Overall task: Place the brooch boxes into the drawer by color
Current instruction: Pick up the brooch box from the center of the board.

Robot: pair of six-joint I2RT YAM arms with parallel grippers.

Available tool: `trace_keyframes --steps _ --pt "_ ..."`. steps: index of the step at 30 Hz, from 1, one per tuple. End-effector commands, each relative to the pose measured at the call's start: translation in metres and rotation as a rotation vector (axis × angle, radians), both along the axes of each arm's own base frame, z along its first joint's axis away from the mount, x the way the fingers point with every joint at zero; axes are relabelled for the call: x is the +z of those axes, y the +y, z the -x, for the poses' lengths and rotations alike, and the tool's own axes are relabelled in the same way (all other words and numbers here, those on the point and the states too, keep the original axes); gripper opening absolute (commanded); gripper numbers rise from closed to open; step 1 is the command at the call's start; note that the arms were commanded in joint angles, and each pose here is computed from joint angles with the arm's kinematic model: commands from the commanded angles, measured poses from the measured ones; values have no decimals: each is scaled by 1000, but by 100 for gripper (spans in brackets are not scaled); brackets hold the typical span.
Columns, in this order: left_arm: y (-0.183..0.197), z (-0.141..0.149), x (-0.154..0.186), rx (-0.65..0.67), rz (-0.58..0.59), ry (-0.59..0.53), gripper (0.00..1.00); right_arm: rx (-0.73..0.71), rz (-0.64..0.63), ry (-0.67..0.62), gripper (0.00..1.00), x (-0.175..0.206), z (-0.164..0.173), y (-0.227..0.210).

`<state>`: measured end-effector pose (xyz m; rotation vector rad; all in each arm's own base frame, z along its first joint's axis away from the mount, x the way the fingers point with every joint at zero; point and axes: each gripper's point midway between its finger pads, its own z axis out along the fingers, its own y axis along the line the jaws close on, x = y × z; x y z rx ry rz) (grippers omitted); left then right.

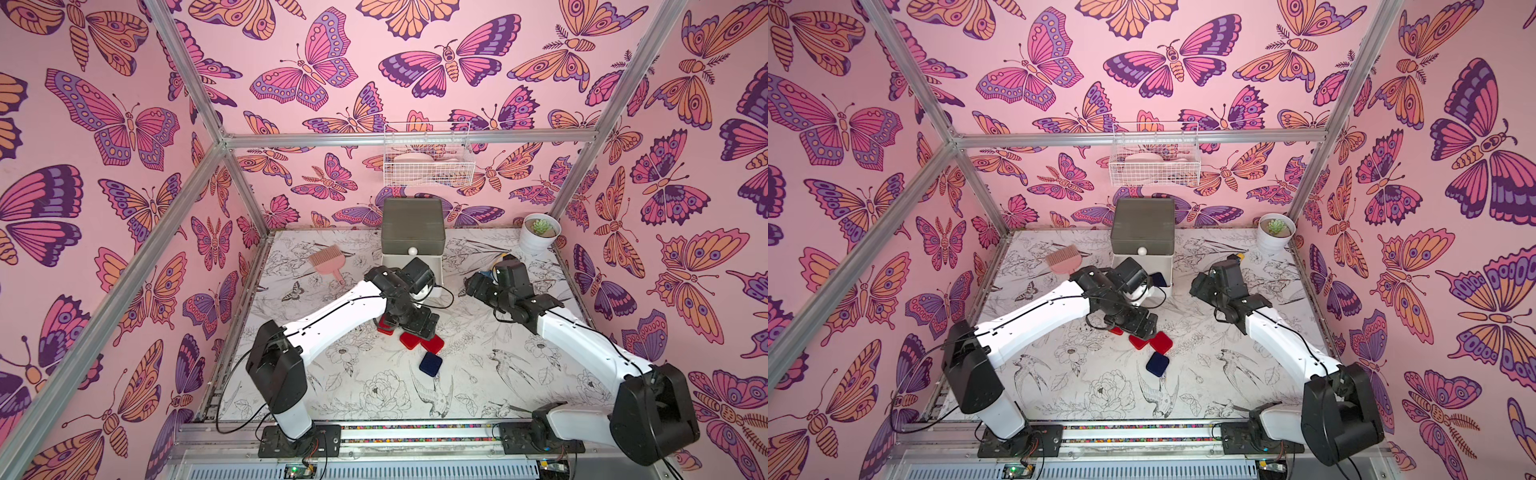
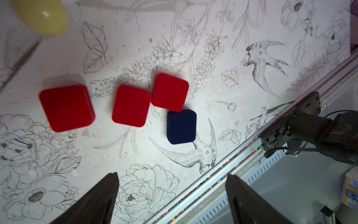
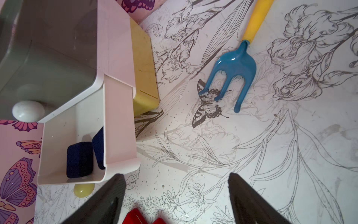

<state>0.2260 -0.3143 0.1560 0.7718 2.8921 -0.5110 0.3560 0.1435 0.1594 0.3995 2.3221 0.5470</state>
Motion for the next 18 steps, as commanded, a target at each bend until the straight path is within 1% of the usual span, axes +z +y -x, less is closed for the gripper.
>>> trace_keyframes --steps 1,6,9,12,15,18 --pt "0 12 -23 -20 -98 93 94 14 -24 -71 88 25 -17 2" --pt "-5 18 -50 -82 -171 130 94 6 -50 -104 88 38 -30 -3" --pt "-13 20 -54 -93 -165 145 94 16 -48 -113 88 50 -37 -5" --pt "-24 24 -57 -108 -153 164 94 31 -10 -117 88 64 -41 -8" --pt "-31 29 -68 -113 -174 180 94 27 6 -140 88 82 -40 -12" --pt "-35 38 -75 -130 -206 172 94 -6 -14 -162 88 99 -37 -18"
